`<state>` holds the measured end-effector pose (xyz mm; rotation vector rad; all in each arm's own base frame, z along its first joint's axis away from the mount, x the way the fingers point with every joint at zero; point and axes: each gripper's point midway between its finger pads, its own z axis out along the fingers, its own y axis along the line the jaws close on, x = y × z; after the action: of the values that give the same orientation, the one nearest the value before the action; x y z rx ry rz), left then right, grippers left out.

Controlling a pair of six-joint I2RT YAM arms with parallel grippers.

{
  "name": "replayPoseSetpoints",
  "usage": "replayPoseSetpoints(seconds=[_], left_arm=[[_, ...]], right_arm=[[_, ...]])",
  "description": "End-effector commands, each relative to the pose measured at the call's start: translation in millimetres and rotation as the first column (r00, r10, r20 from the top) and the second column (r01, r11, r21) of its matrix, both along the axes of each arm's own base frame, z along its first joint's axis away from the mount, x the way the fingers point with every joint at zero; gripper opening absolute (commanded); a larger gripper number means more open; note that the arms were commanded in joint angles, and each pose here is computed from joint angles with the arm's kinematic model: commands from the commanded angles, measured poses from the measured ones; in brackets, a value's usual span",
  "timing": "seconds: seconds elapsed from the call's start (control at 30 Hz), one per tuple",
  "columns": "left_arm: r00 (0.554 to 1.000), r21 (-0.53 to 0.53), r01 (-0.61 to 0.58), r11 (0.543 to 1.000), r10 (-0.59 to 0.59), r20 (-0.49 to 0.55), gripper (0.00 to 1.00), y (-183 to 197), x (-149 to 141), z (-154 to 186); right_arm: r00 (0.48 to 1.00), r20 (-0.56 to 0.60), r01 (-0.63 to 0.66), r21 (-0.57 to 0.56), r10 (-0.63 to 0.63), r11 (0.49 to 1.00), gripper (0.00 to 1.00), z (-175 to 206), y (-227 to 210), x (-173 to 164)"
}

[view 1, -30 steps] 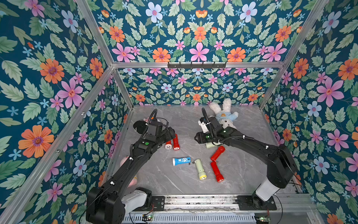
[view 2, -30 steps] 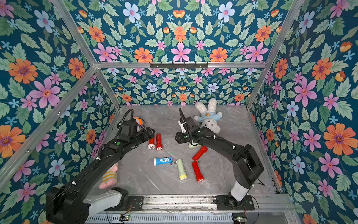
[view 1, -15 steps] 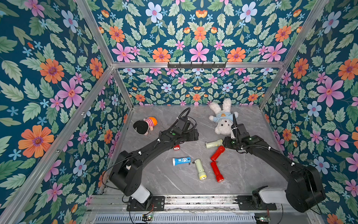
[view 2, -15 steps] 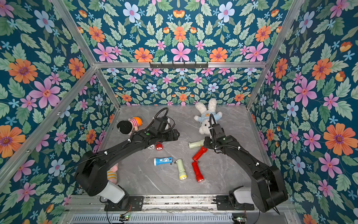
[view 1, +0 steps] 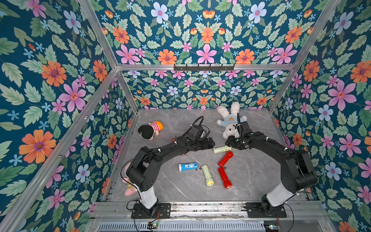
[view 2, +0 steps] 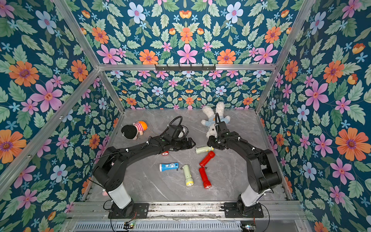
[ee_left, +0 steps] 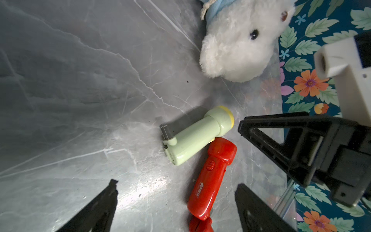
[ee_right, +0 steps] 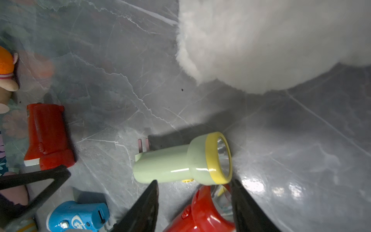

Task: Close the plug at the bottom of the flashlight
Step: Adjust the flashlight at the center of the board.

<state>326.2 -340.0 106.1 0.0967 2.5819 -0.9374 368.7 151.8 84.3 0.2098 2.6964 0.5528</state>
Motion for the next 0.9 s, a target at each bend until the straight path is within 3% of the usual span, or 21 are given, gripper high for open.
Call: replayPoseSetpoints(seconds=[0.0, 0.43, 0.63, 0.87], left_arm=[[0.999, -0.101, -0.002, 0.995, -0.002, -0.038, 0.94, -13, -4, 4], [0.986, -0.234, -0.089, 0.968, 0.053, -0.155, 0.94, -28, -26, -21], [0.981, -0.198, -0.108, 0.974, 0.072, -0.183, 0.95, -25, -26, -39], [0.98, -0.151, -0.129, 0.98, 0.103, -0.171, 0.96, -19, 1, -43]], right_arm=[[1.0, -0.018, -0.015, 0.02, 0.016, 1.0, 0.58, -10, 5, 3], [0.997, -0.044, -0.067, 0.076, 0.071, 0.995, 0.58, -21, 31, -20], [0.991, -0.062, -0.11, 0.092, 0.116, 0.99, 0.58, -30, 54, -37], [0.987, -0.087, -0.123, 0.114, 0.133, 0.986, 0.58, -38, 61, -46]])
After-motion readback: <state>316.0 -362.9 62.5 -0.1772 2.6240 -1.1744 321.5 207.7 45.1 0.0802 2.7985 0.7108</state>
